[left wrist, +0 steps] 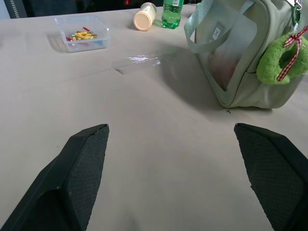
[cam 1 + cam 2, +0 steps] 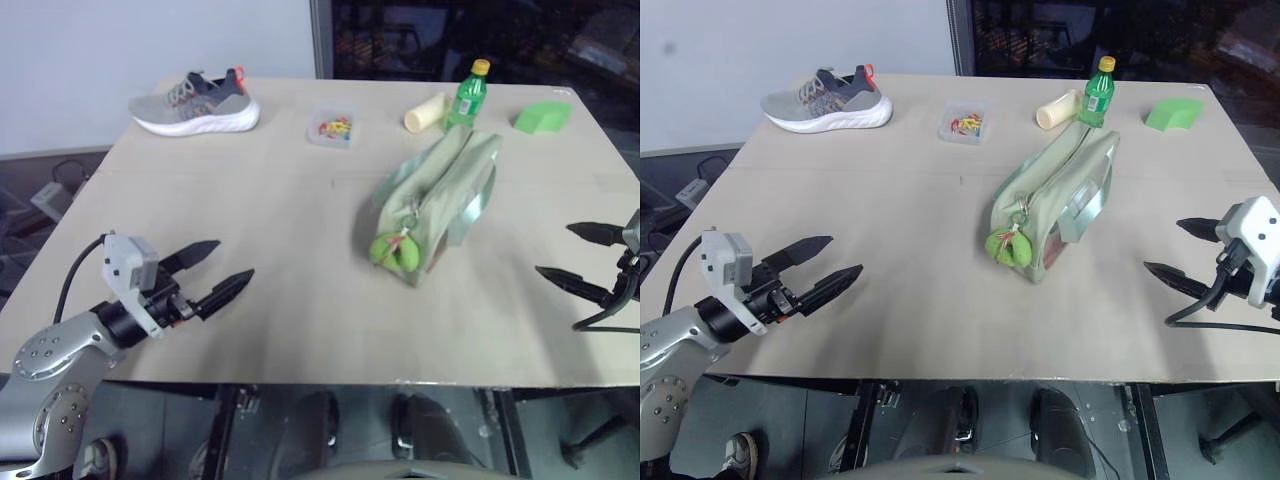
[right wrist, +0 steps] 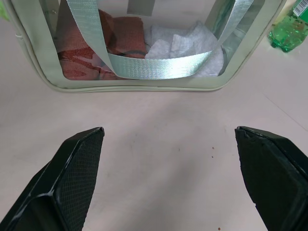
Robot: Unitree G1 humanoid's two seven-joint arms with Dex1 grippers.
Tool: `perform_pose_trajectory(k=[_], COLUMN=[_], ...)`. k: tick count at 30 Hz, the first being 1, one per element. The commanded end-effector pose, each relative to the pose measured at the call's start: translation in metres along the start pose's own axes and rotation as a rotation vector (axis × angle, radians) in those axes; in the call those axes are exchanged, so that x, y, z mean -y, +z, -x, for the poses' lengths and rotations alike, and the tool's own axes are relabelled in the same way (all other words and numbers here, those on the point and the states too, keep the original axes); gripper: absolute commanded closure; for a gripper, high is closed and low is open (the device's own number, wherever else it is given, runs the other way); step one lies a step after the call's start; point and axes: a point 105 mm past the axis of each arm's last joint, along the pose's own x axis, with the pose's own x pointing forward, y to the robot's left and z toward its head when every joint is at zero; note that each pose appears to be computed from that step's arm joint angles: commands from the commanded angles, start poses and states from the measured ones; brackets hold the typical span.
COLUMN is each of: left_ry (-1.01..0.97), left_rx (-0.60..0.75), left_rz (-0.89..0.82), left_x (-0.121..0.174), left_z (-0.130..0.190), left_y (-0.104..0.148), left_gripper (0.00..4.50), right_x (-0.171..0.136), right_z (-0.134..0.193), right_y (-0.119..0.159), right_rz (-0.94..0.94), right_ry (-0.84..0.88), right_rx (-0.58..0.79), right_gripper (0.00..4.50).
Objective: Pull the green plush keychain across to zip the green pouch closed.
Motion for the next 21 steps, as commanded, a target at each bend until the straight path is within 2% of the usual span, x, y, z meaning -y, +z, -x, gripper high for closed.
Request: perform_pose_trajectory(k=[1,6,12,16,21], left_ry=[-0.018,-0.036,-0.266,-0.332,-0.375], left_rx=[0.013,0.072,0.163,0.160,0.172], left_rz=[-0.026,-0.063,-0.052,-0.044,-0.048], left_x=[-0.001,0.003,0.034,0.038,0.046], left_z=[0.003,-0.002,-0.012,-0.014,-0.017], left_y=[0.011,0.022,0.036,0.038,0.039], left_gripper=[0.18,0.18,0.18,0.18,0.18], right_x=[0.004,0.004,-0.002,-0.008,-0.009], right_z=[-0.004,-0.022,-0.051,-0.066,-0.083], right_y=[0.018,0.047,0.085,0.100,0.103], right_rz=[0.109,0.341,0.748,1.000,1.201], right_ry=[0.007,0.020,0.053,0.153,0.236], right_rx=[0.023,0.095,0.116,0.120,0.121], right_gripper=[0.08,0.08,0.08,0.08,0.08])
